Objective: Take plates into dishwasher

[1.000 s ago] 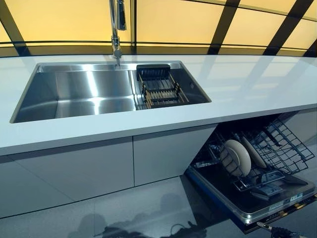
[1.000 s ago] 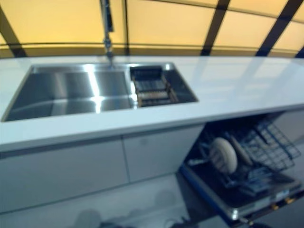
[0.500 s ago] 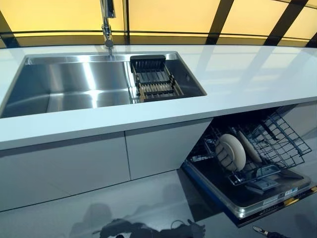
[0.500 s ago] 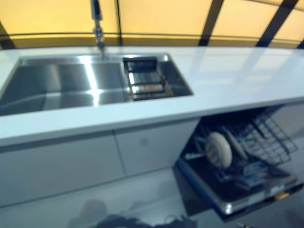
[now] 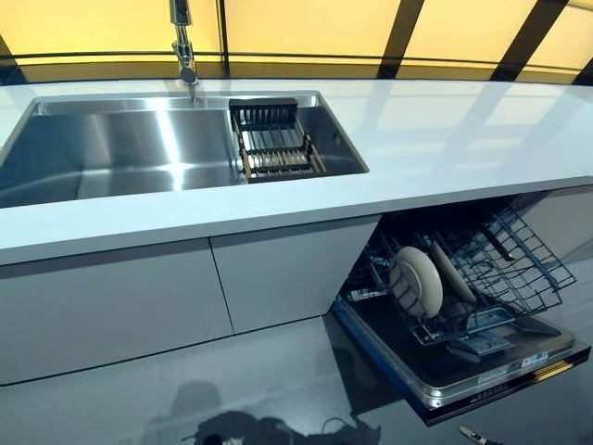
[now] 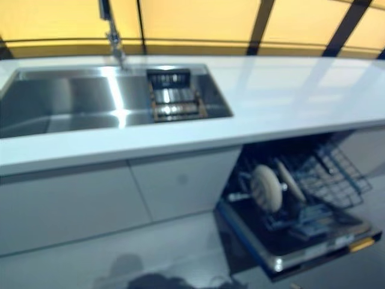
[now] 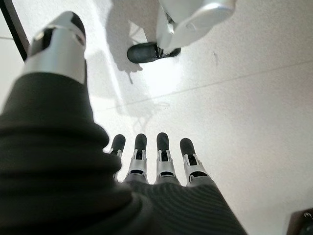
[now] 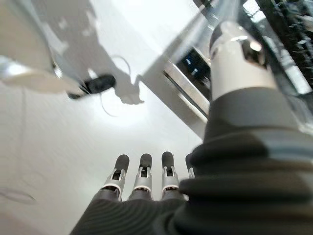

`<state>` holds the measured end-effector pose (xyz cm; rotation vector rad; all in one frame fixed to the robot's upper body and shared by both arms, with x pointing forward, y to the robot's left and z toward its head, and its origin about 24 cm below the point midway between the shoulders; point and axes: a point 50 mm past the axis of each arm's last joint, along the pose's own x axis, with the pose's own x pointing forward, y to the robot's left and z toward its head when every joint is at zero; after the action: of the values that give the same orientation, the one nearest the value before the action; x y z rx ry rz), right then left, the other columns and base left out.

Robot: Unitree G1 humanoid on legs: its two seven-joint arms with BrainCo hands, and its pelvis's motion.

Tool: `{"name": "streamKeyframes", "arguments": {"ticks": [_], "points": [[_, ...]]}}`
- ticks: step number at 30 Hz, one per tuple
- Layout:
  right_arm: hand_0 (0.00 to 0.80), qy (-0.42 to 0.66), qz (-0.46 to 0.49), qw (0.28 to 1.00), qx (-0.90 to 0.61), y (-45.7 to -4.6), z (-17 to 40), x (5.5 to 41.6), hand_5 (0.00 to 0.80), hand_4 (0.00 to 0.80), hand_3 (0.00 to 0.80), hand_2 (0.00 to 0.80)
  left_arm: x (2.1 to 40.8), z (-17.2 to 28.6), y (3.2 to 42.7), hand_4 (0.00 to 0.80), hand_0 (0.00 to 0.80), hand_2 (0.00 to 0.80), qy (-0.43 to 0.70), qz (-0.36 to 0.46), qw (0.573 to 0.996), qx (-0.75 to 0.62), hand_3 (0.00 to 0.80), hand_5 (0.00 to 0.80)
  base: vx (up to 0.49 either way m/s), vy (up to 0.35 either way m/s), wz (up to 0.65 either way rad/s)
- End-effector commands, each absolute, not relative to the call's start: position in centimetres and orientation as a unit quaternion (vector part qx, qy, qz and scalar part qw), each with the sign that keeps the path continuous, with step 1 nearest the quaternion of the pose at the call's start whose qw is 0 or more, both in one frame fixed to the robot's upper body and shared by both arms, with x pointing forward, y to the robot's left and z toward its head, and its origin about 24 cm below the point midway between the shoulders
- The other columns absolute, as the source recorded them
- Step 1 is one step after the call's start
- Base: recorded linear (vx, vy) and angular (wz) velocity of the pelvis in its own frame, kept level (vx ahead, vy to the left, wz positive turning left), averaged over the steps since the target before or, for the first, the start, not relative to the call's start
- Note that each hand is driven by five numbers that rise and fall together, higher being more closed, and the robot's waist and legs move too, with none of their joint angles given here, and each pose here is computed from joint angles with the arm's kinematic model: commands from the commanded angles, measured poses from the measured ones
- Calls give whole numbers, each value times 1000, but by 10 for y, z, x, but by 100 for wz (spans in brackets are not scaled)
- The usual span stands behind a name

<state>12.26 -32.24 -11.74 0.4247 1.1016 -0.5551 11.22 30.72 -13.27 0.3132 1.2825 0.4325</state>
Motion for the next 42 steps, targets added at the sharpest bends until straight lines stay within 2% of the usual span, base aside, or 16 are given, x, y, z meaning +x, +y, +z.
{"name": "streamKeyframes", "arguments": {"ticks": [1, 14, 19, 28, 36, 40, 42], "points": [[0, 463, -282, 817, 197, -340, -99, 148, 0, 0, 0, 0, 116, -131, 309, 0, 0, 0, 590, 203, 769, 140, 0, 0, -82, -33, 2], [0, 449, -321, 809, 203, -359, -88, 150, 0, 0, 0, 0, 133, -128, 305, 0, 0, 0, 573, 187, 786, 138, 0, 0, -64, -29, 1], [0, 413, -345, 814, 218, -368, -75, 163, 0, 0, 0, 0, 145, -121, 309, 0, 0, 0, 555, 184, 799, 138, 0, 0, -102, -27, 1], [0, 368, -406, 806, 224, -392, -55, 166, 0, 0, 0, 0, 148, -121, 307, 0, 0, 0, 550, 176, 805, 134, 0, 0, -49, 12, -1], [0, 176, -398, 808, 397, -391, -23, 206, 0, 0, 0, 0, 145, -127, 295, 0, 0, 0, 549, 167, 810, 118, 0, 0, -27, 52, -4], [0, 72, -360, 815, 447, -388, -9, 221, 0, 0, 0, 0, 145, -130, 288, 0, 0, 0, 551, 162, 811, 109, 0, 0, -5, 76, -7], [0, -14, -323, 812, 486, -384, 7, 235, 0, 0, 0, 0, 140, -135, 282, 0, 0, 0, 555, 158, 810, 102, 0, 0, 2, 109, -8]]}}
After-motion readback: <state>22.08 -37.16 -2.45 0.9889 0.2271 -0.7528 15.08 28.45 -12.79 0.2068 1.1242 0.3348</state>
